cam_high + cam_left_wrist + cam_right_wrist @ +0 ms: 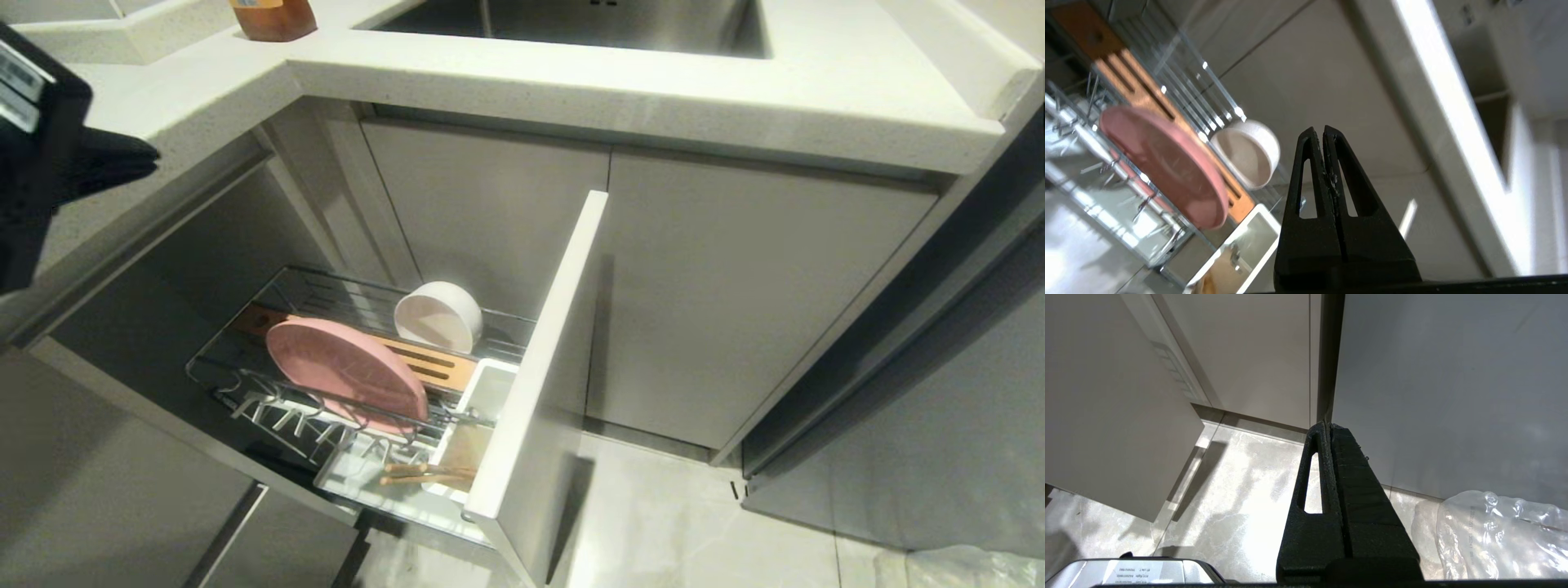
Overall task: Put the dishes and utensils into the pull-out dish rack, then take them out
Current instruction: Take the plate out of the cupboard
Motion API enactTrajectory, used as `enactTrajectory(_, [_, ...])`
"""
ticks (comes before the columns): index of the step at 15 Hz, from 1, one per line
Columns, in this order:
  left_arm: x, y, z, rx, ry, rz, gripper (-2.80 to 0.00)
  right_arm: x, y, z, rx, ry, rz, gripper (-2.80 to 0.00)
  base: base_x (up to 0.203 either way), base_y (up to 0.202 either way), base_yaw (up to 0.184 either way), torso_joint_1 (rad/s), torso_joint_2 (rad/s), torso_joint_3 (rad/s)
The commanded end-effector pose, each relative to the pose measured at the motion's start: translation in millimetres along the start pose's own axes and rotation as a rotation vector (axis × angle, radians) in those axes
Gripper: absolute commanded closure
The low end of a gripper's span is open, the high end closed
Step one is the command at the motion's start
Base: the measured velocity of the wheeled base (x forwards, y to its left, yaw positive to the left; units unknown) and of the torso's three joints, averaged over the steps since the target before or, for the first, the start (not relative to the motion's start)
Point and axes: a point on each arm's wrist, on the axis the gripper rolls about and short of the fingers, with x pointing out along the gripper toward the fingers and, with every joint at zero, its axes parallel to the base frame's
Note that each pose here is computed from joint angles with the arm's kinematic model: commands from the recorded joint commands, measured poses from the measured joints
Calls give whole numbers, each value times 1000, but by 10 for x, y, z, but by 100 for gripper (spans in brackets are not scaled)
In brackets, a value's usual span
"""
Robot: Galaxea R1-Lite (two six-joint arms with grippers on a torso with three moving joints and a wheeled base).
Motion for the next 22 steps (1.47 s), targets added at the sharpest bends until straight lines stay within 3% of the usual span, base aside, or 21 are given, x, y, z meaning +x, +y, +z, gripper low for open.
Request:
enactTrajectory(1, [161, -4, -266, -3, 36, 56, 0, 0, 0, 0, 0, 0, 0, 0, 0, 0, 0, 0, 0, 0])
enactTrajectory(4, [350, 80, -618, 14, 64, 146, 0, 0, 0, -1, 0, 1, 1, 0, 0, 0, 0, 0, 0, 0])
enactTrajectory(8, [538, 142, -941, -70, 78, 231, 0, 0, 0, 0, 0, 0, 1, 0, 0, 0, 0, 0, 0, 0])
enactTrajectory(10, [626, 161, -1067, -72, 79, 267, 0, 0, 0, -1, 0, 2, 0, 0, 0, 0, 0, 0, 0, 0])
enactTrajectory(11, [649, 186, -1109, -56, 79, 291, -280, 0, 0, 0, 0, 0, 0, 0, 0, 0, 0, 0, 0, 0])
enactTrajectory(17, [760, 287, -1302, -25, 101, 392, -280, 0, 0, 0, 0, 0, 0, 0, 0, 0, 0, 0, 0, 0])
enactTrajectory(22, [935, 336, -1339, -39, 120, 439, -280, 0, 0, -1, 0, 1, 1, 0, 0, 0, 0, 0, 0, 0])
